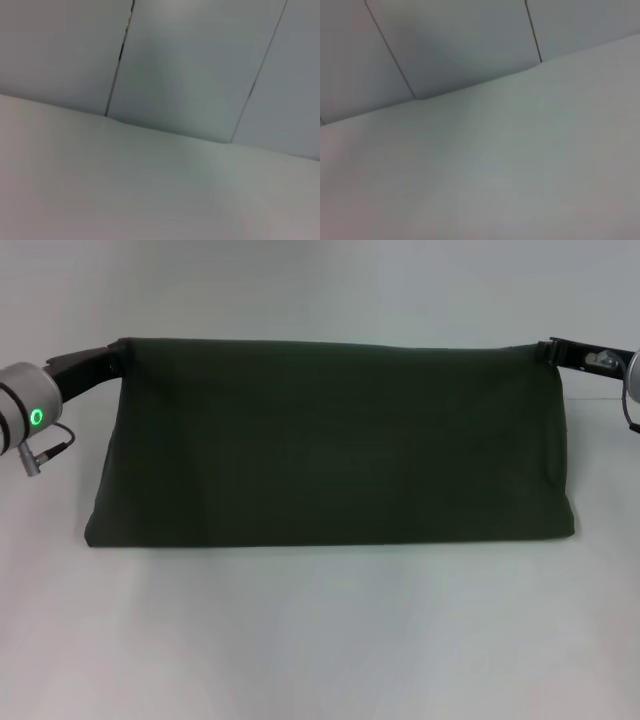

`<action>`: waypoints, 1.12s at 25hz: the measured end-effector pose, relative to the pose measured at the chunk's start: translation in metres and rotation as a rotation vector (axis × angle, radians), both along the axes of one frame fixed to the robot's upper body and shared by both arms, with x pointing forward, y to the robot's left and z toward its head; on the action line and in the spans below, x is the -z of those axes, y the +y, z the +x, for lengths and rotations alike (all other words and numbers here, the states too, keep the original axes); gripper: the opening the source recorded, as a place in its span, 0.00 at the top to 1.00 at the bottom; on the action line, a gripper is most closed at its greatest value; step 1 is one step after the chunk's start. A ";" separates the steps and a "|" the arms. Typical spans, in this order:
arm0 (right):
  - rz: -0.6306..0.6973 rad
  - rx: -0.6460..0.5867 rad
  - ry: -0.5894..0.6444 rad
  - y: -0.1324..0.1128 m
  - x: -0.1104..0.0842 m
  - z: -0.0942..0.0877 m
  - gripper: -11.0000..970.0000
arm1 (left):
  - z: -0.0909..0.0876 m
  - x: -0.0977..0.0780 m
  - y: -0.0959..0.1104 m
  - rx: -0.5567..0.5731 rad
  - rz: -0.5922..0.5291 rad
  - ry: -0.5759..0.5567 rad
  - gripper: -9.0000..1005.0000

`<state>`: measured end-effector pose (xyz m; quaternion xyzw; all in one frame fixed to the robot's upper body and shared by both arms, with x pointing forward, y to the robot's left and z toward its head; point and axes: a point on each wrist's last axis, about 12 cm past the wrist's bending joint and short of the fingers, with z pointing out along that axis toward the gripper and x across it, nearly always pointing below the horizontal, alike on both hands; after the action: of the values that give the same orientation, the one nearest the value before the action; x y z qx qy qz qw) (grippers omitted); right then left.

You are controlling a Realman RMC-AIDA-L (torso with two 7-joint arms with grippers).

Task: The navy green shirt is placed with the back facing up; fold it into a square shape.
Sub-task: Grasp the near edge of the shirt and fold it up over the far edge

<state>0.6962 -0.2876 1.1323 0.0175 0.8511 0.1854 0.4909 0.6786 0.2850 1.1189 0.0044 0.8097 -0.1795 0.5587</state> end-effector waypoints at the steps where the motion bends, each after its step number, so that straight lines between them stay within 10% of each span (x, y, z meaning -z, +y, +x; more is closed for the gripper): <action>1: -0.004 0.002 -0.002 0.001 -0.001 0.001 0.95 | 0.000 0.000 -0.001 -0.003 0.002 -0.003 0.99; 28: -0.096 -0.007 -0.041 0.000 0.000 0.002 0.79 | 0.004 -0.001 -0.001 -0.084 0.020 -0.028 0.79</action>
<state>0.6980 -0.2880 1.1328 -0.0130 0.8489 0.1463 0.5078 0.6825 0.2840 1.1196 -0.0215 0.8029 -0.1475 0.5771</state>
